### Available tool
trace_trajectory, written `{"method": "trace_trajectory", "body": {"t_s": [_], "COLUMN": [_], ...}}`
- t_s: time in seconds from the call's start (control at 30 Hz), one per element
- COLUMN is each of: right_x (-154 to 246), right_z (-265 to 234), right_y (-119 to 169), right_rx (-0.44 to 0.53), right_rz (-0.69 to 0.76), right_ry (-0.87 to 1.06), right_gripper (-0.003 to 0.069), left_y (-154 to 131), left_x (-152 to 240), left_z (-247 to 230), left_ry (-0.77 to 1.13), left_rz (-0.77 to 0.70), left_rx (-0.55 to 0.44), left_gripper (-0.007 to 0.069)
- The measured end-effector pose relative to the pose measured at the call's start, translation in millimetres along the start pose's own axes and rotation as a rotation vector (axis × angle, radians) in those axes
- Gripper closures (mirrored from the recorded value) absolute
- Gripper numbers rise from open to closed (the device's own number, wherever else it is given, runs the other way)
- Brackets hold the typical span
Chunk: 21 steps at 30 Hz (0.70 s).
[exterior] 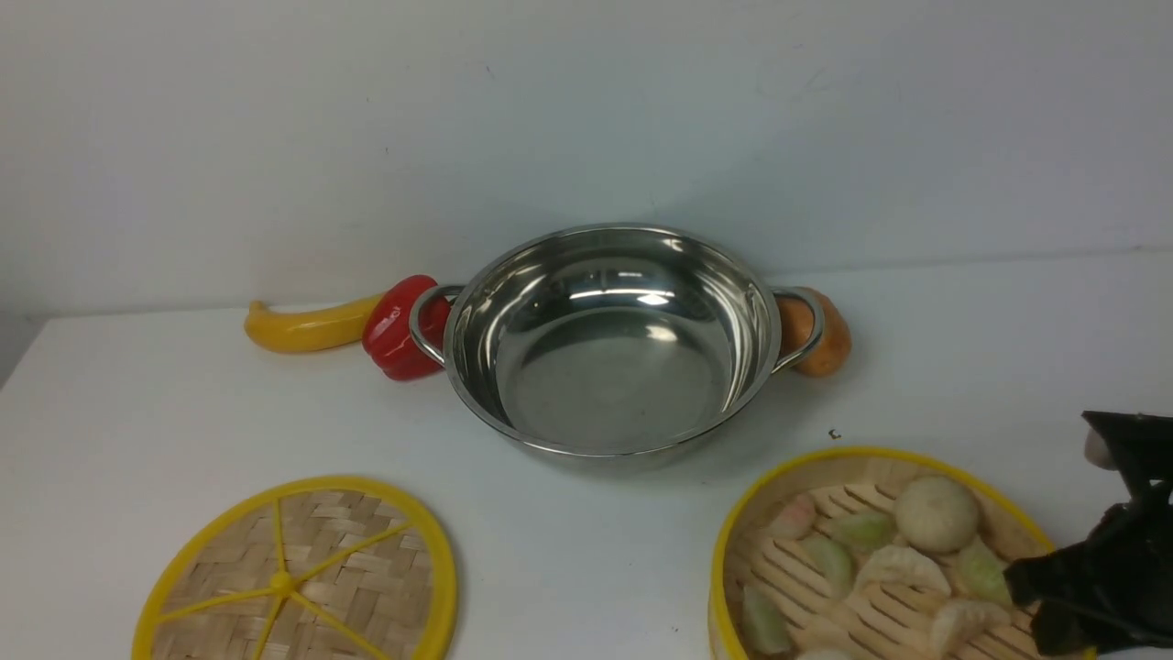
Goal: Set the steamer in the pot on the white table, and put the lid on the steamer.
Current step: 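Reach for and grasp the rim of the bamboo steamer holding the buns with the right gripper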
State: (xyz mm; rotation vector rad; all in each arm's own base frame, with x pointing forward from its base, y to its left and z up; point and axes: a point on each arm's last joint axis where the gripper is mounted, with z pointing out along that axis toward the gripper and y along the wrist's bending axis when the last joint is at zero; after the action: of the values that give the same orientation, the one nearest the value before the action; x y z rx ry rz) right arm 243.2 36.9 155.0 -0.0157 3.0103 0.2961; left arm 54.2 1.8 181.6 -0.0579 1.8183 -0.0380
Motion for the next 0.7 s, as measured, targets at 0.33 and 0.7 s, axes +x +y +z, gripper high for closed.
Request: {"method": "trace_trajectory", "body": {"t_s": [0.33, 0.7], "right_x": [-5.0, -39.2], "right_z": [-3.2, -43.5], "right_y": [0.0, 7.4], "right_rx": [0.016, 0.049], "right_rz": [-0.085, -0.135], "right_ry": [0.011, 0.013], "right_gripper": [0.0606, 0.0606], "left_y": [0.0, 0.0], "left_x": [0.0, 0.0], "left_z": [0.0, 0.0], "left_ry": [0.0, 0.0], "left_rz": [0.0, 0.0], "left_rx": [0.0, 0.0], "left_gripper": [0.0384, 0.0384]}}
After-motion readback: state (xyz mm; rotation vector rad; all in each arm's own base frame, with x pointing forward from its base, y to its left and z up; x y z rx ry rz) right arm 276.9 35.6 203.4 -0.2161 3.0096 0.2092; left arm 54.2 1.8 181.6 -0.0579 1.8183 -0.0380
